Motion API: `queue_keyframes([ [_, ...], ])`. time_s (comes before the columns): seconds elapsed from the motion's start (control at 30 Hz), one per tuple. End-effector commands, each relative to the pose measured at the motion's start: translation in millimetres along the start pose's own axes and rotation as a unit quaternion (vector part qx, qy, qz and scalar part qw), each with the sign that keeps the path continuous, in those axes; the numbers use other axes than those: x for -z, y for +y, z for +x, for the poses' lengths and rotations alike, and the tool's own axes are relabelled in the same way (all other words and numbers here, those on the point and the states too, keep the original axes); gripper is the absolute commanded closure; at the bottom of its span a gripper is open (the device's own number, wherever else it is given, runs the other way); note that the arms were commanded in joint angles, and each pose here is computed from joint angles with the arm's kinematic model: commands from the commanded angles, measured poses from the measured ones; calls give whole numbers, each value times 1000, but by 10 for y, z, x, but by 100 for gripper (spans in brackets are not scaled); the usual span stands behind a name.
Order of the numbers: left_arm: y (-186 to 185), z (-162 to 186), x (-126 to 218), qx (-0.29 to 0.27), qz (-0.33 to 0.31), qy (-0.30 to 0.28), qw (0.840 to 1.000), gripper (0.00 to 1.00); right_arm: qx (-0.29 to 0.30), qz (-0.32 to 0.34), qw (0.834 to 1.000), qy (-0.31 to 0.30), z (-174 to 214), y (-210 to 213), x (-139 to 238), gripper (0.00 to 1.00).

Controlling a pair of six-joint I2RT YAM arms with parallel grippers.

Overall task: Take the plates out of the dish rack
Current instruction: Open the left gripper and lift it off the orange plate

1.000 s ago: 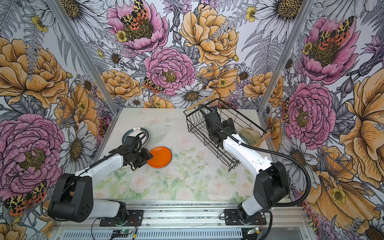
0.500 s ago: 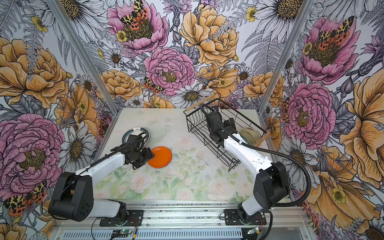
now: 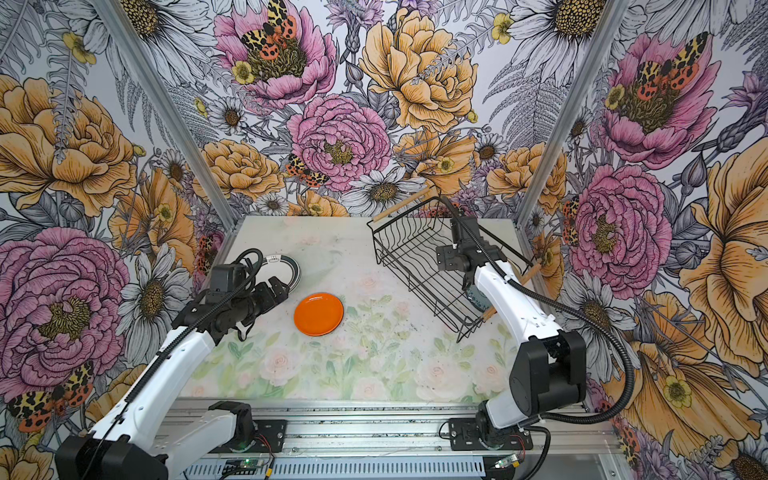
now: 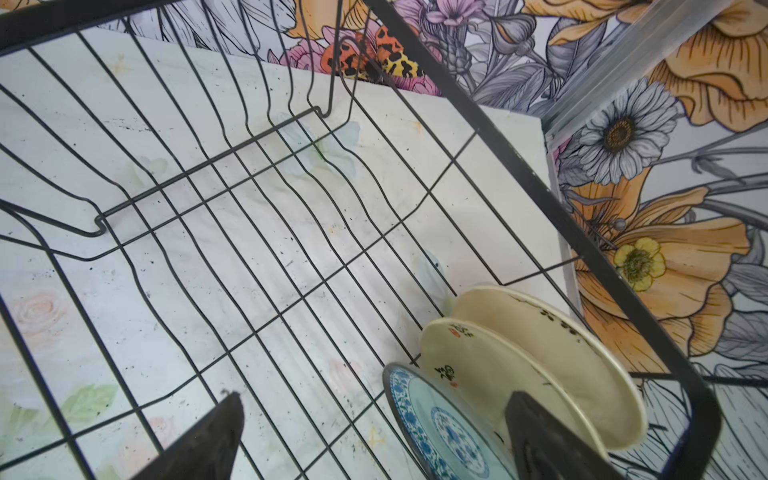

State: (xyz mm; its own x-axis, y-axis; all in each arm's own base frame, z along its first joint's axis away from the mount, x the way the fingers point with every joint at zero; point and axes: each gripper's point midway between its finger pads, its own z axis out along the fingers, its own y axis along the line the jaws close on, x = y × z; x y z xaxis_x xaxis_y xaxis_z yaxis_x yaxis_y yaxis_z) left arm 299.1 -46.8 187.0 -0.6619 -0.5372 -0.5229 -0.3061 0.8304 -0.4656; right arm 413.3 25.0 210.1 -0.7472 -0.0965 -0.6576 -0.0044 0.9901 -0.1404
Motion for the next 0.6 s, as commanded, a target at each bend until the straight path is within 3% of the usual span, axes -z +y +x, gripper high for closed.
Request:
queue_keyframes([
  [0.0, -167, -189, 225, -34, 30, -37, 998, 1, -23, -55, 998, 16, 5, -77, 177, 1],
  [0.3, -527, -395, 525, -64, 104, -110, 986, 1, -6, -81, 995, 62, 204, -264, 190, 1],
  [0.57, -679, -451, 608, -83, 144, -163, 973, 1, 5, -56, 993, 107, 450, -345, 77, 2],
])
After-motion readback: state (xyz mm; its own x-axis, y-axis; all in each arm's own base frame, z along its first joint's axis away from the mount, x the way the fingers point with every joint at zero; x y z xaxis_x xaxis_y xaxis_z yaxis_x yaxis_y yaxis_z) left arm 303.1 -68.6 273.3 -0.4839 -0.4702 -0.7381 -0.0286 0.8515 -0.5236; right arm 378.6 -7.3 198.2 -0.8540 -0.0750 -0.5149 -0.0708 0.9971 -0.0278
